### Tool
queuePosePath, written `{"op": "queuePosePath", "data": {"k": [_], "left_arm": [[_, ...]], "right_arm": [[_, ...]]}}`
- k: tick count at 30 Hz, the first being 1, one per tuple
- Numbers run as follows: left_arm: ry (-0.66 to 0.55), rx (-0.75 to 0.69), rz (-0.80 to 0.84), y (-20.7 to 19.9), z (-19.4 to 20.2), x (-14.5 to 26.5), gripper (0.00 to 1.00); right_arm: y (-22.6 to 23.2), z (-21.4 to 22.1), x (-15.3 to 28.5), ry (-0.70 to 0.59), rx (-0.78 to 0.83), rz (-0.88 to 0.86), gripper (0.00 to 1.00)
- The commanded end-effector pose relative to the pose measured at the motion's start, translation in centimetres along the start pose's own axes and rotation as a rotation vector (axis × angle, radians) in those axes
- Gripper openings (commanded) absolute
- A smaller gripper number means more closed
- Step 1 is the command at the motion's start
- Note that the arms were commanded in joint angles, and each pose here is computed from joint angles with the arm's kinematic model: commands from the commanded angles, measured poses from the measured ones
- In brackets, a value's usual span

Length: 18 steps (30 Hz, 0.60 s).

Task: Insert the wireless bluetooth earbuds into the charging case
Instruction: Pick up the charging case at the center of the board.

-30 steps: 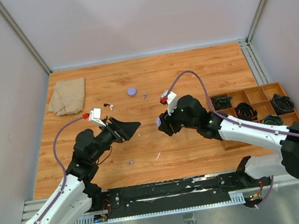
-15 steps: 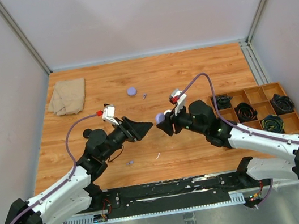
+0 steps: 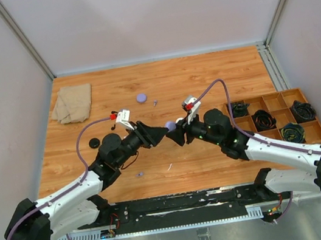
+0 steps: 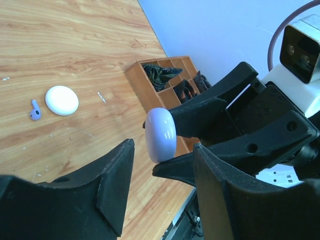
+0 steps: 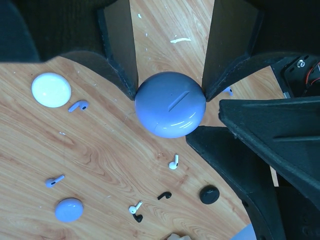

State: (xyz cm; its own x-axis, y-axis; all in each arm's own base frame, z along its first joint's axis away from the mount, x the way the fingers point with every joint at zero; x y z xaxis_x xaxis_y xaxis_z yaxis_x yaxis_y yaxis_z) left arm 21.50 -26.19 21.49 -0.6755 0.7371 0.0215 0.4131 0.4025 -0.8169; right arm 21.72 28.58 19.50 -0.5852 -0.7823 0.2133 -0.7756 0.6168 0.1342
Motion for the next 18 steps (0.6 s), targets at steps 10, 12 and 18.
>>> {"op": "queuePosePath", "data": {"k": [10, 12, 18], "left_arm": [[-0.034, -0.055, 0.022, -1.2, -0.8, -1.5, 0.47], [-0.030, -0.063, 0.016, -1.0, -0.7, -1.6, 0.46], [-0.007, -0.077, -0.002, -0.4, 0.0, -2.0, 0.38]], "right_arm": [[1.1, -0.9, -0.5, -0.052, -0.005, -0.030, 0.37], [1.1, -0.9, -0.5, -0.051, -0.005, -0.033, 0.37], [1.1, -1.0, -0.4, -0.058, -0.003, -0.033, 0.38]]}}
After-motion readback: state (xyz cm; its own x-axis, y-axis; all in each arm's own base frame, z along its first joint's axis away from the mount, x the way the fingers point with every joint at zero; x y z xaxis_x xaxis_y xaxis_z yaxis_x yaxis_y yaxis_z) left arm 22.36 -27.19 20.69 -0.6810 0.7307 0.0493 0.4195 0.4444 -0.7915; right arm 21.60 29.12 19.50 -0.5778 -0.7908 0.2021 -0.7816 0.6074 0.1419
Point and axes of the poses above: each gripper's point midway between its finger pads, its own x axis back along the fingers, its own y axis along the line the jaws close on, z = x × y, the point moved 2 cm from there along x, back along the fingers, and after that the axes turned 7 degrees about x, right-handed, at the moved point
